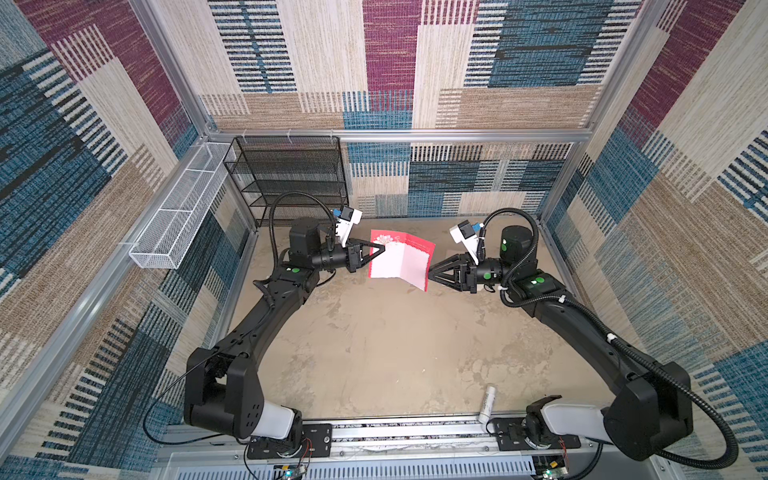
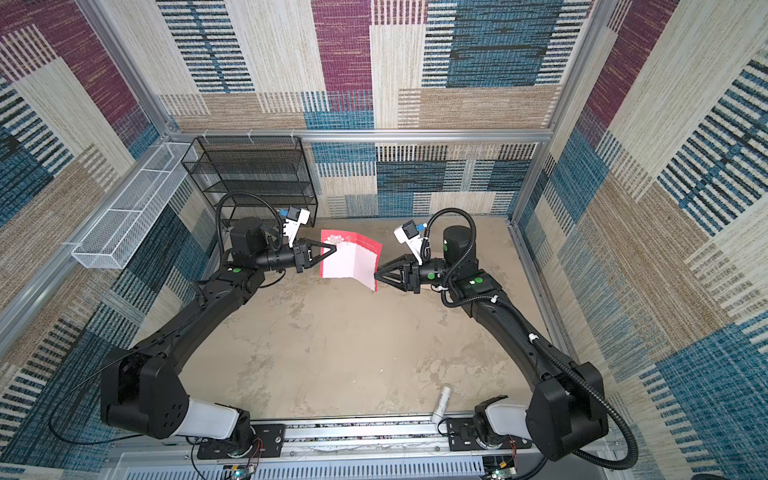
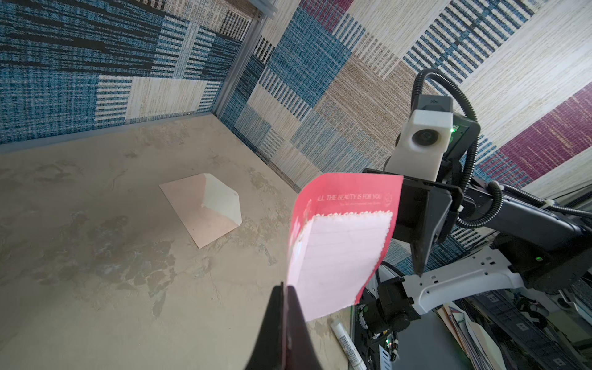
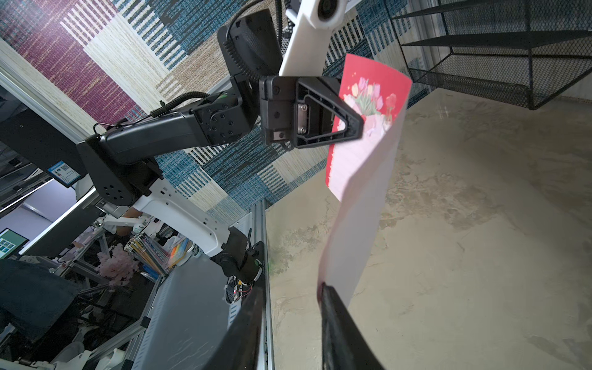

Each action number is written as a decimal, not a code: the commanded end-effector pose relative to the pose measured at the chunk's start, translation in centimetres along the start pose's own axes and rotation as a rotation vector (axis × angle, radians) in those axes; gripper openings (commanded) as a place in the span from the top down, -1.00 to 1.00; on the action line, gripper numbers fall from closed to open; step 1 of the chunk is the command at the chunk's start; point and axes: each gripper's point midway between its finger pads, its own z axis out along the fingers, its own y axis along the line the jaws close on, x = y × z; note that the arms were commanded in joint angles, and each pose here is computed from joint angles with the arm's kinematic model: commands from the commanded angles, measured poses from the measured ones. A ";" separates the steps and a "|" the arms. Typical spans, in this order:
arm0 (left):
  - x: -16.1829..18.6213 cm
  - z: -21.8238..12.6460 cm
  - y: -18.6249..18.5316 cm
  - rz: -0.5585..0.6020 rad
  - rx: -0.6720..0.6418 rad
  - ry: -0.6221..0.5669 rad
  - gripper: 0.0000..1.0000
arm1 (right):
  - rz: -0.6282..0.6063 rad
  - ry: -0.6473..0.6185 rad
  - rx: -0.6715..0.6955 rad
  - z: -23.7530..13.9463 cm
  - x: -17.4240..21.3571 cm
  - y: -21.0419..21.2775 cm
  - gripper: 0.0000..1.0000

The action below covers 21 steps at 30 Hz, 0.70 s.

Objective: Place the letter into the envelope and seal it

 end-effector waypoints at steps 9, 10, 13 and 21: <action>-0.3 0.5 -0.5 -0.015 0.065 -0.013 1.00 | -0.098 -0.027 -0.039 0.4 -1.5 -0.1 0.51; -0.3 0.5 -0.5 -0.014 0.066 -0.014 1.00 | -0.102 -0.027 -0.043 0.5 -1.5 -0.1 0.51; -0.3 0.5 -0.7 -0.012 0.074 -0.012 1.00 | -0.107 -0.026 -0.057 0.7 -1.7 -0.3 0.53; 0.0 0.8 -0.4 -0.025 0.075 -0.006 1.00 | -0.118 -0.024 -0.103 1.3 -2.4 0.0 0.26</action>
